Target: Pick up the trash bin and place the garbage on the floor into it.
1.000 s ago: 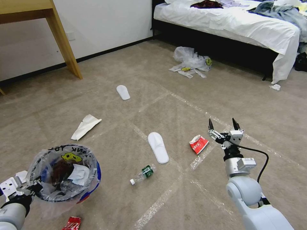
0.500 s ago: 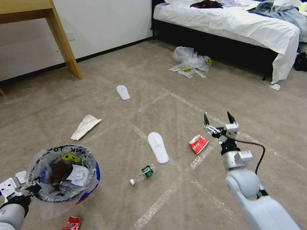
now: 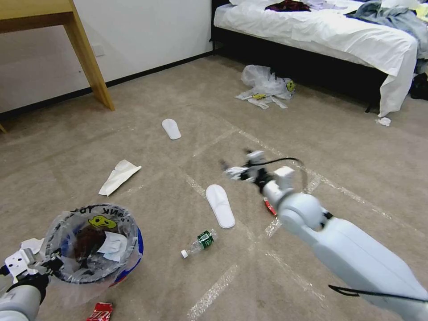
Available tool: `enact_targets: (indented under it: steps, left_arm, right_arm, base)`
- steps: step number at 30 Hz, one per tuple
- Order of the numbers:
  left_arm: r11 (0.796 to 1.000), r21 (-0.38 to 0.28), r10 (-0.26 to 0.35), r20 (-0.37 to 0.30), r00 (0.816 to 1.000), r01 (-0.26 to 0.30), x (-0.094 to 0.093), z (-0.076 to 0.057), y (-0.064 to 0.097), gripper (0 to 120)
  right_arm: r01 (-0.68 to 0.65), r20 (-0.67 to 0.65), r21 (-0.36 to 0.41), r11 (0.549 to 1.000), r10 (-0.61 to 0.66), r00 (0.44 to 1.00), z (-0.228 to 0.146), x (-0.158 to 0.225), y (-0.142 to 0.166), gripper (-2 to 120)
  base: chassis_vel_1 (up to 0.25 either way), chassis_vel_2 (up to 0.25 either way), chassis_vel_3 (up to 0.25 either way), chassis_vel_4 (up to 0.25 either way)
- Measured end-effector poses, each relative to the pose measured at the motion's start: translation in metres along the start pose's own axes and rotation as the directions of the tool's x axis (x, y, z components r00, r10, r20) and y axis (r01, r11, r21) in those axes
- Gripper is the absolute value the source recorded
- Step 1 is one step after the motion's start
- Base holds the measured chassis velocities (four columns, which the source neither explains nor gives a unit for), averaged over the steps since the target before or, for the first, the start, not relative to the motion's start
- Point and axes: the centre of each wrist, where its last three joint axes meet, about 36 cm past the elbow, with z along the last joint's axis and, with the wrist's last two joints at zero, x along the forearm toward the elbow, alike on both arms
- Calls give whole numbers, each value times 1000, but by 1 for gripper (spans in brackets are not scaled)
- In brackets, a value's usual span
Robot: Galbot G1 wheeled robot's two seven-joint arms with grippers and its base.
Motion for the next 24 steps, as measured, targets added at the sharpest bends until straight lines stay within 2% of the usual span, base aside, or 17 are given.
enact_targets:
  steps: [3, 4, 6, 7, 9, 10, 12, 13, 14, 15, 16, 18, 19, 21, 22, 23, 24]
  left_arm:
    - [1000, -1, -2, 0, 1000, 2, 1, 0, 1, 1]
    - [1000, -1, -3, -3, 1000, 3, 1, 1, 1, 1]
    - [1000, -1, -5, -3, 1000, 5, 1, 1, 1, 1]
    - [1000, -1, -5, -3, 1000, 5, 1, 1, 1, 1]
    - [1000, -1, -5, -2, 1000, 5, 1, 1, 2, 1]
    - [1000, -1, -5, -2, 1000, 5, 1, 1, 2, 1]
    - [1000, -2, -3, -3, 1000, 3, 1, 1, 2, 1]
    - [1000, -2, -3, -3, 1000, 3, 1, 1, 2, 1]
    - [1000, -3, -4, -5, 1000, 4, 0, 2, 1, 1]
    - [1000, -3, -4, -5, 1000, 4, 0, 2, 1, 1]
    - [1000, -3, -3, -7, 1000, 3, -1, 3, 1, 1]
    - [1000, -2, -2, -8, 1000, 2, -2, 4, 0, 1]
    - [1000, -2, -2, -8, 1000, 2, -2, 4, 0, 1]
    - [1000, -1, -5, -12, 1000, 5, -3, 6, 0, 1]
    - [1000, -1, -5, -12, 1000, 5, -3, 6, 0, 1]
    - [1000, -1, -8, -12, 1000, 8, -3, 7, 1, 1]
    - [1000, -1, -11, -12, 1000, 11, -4, 8, 1, 1]
  right_arm:
    - [68, -74, 14, 998, -67, 995, -5, -7, 5, 100]
    - [125, -178, 65, 990, -112, 978, -11, -16, 9, 100]
    - [194, -249, 197, 961, -143, 958, -11, -25, 2, 100]
    - [194, -249, 197, 961, -143, 958, -11, -25, 2, 100]
    - [290, -314, 363, 886, -176, 933, -2, -35, -11, 100]
    - [290, -314, 363, 886, -176, 933, -2, -35, -11, 100]
    - [386, -358, 446, 807, -235, 904, 2, -38, -19, 100]
    - [386, -358, 446, 807, -235, 904, 2, -38, -19, 100]
    - [465, -372, 512, 722, -301, 878, 4, -41, -29, 100]
    - [465, -372, 512, 722, -301, 878, 4, -41, -29, 100]
    - [528, -395, 568, 632, -353, 848, 8, -46, -39, 100]
    - [586, -418, 627, 513, -413, 809, 12, -52, -51, 100]
    - [586, -418, 627, 513, -413, 809, 12, -52, -51, 100]
    - [638, -487, 702, 316, -441, 754, 13, -64, -63, 100]
    - [638, -487, 702, 316, -441, 754, 13, -64, -63, 100]
    - [639, -501, 725, 256, -441, 745, 14, -70, -68, 100]
    - [646, -515, 729, 224, -442, 734, 15, -74, -68, 100]
  base:
    - [0, 0, 0, 0]
    - [0, 0, 0, 0]
    - [0, 0, 0, 0]
    - [0, 0, 0, 0]
    - [0, 0, 0, 0]
    - [0, 0, 0, 0]
    - [0, 0, 0, 0]
    - [0, 0, 0, 0]
    - [0, 0, 0, 0]
    - [0, 0, 0, 0]
    - [0, 0, 0, 0]
    - [0, 0, 0, 0]
    - [0, 0, 0, 0]
    - [0, 0, 0, 0]
    - [0, 0, 0, 0]
    - [0, 0, 0, 0]
    - [0, 0, 0, 0]
